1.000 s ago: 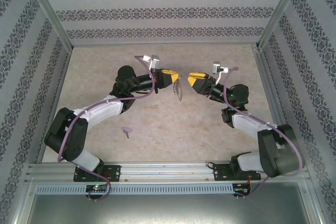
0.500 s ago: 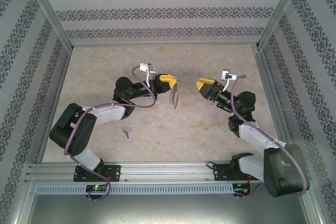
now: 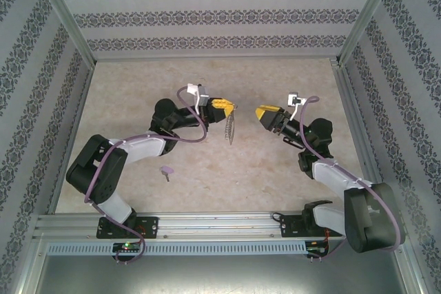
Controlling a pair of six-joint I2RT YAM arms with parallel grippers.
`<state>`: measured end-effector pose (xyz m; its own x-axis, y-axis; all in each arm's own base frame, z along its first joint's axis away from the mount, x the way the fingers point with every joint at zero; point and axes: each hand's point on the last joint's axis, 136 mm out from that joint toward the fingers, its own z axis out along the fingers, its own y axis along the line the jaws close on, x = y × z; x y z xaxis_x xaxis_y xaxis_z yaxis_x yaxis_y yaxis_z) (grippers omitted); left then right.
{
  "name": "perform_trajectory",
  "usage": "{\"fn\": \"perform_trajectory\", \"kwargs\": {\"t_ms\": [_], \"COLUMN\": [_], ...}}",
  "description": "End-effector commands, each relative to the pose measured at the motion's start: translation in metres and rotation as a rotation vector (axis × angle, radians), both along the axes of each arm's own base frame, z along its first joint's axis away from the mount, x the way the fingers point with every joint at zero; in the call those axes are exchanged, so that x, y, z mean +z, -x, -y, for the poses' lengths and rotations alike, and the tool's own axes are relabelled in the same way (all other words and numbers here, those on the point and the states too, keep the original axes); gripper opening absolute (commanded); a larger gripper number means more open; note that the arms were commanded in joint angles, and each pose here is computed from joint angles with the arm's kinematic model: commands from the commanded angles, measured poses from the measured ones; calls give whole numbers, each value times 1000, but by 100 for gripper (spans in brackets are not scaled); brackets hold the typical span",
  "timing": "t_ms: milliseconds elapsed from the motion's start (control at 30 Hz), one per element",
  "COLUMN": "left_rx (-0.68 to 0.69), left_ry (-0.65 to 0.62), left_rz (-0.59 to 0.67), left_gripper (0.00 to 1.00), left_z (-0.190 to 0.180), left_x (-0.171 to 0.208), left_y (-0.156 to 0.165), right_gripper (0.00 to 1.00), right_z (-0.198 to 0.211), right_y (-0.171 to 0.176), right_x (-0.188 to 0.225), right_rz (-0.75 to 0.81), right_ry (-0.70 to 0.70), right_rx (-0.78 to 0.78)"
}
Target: Put the keys on the keyring
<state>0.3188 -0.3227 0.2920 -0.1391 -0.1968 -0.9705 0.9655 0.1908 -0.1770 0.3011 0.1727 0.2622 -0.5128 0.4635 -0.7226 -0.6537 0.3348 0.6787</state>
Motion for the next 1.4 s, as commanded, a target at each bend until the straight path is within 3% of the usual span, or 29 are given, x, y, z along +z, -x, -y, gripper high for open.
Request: {"fn": "perform_trajectory", "kwargs": {"t_ms": [0, 300, 600, 1067, 1367], "left_rx": [-52, -133, -245, -261, -263], "left_ry": [-119, -421, -566, -573, -565], "left_rz": [-75, -221, -336, -305, -287], "left_gripper": [0, 0, 0, 0, 0], "left_z": [8, 3, 5, 7, 7], "left_x": [9, -2, -9, -6, -4], "left_y": [8, 27, 37, 44, 45], "right_gripper": [56, 57, 57, 52, 42], "right_z": [-6, -15, -32, -61, -74], "right_y": [4, 10, 20, 32, 37], "right_x": [18, 13, 14, 18, 10], "right_rz": [80, 85, 111, 142, 137], "right_ry": [11, 59, 90, 98, 103], "right_rx": [38, 84, 169, 324, 376]}}
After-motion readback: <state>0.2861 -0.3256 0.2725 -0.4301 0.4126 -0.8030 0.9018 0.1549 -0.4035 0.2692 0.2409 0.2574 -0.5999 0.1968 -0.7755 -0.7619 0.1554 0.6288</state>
